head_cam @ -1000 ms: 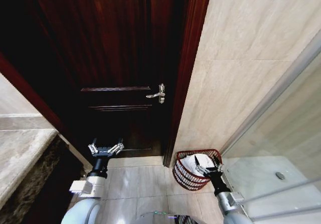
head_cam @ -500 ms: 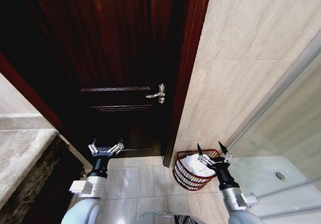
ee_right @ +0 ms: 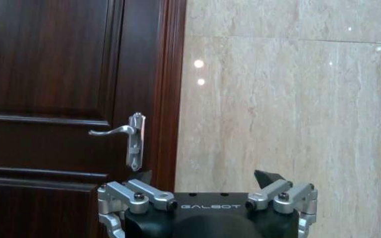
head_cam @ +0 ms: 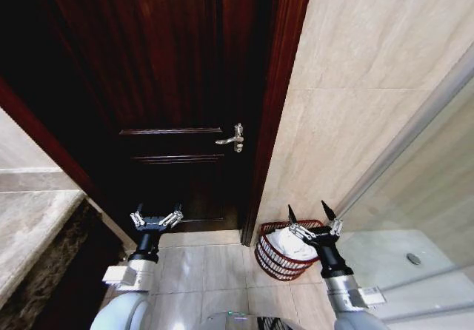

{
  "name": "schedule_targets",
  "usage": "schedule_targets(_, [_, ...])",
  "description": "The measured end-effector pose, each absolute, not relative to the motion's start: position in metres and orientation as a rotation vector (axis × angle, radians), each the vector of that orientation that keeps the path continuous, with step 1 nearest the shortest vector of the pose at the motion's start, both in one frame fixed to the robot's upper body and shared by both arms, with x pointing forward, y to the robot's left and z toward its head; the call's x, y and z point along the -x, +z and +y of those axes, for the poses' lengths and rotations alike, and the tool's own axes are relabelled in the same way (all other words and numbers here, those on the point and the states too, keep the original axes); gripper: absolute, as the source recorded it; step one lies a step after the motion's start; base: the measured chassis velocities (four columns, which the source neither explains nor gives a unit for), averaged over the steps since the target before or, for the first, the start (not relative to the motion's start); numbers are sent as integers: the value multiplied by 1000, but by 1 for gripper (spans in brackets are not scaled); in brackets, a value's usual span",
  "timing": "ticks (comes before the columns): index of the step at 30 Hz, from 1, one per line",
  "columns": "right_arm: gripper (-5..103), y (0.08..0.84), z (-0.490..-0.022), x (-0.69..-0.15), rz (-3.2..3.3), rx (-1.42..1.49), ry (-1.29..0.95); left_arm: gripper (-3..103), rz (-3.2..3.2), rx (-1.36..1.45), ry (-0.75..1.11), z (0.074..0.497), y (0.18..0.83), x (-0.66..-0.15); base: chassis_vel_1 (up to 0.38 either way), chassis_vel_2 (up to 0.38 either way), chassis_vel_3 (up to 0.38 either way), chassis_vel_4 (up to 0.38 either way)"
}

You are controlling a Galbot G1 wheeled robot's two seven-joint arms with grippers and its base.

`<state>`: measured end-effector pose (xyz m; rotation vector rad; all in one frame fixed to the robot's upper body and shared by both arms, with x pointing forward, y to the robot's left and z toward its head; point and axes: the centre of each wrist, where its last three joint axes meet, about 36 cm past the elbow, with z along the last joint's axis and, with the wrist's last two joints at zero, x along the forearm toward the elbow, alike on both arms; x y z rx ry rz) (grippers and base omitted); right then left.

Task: Discard the used towel into the hamper.

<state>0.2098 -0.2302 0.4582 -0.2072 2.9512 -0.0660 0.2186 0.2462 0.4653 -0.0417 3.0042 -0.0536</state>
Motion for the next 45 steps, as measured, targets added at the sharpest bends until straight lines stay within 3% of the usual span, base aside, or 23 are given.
schedule_targets(27, [100, 460, -228, -210, 2951, 202, -55, 100, 3004, 42, -53, 246, 465, -219, -2, -1, 2, 2])
schedule_targets(45, [100, 459, -229, -210, 2952, 202, -56, 100, 3004, 42, -54, 246, 465, -219, -86, -98, 88, 83])
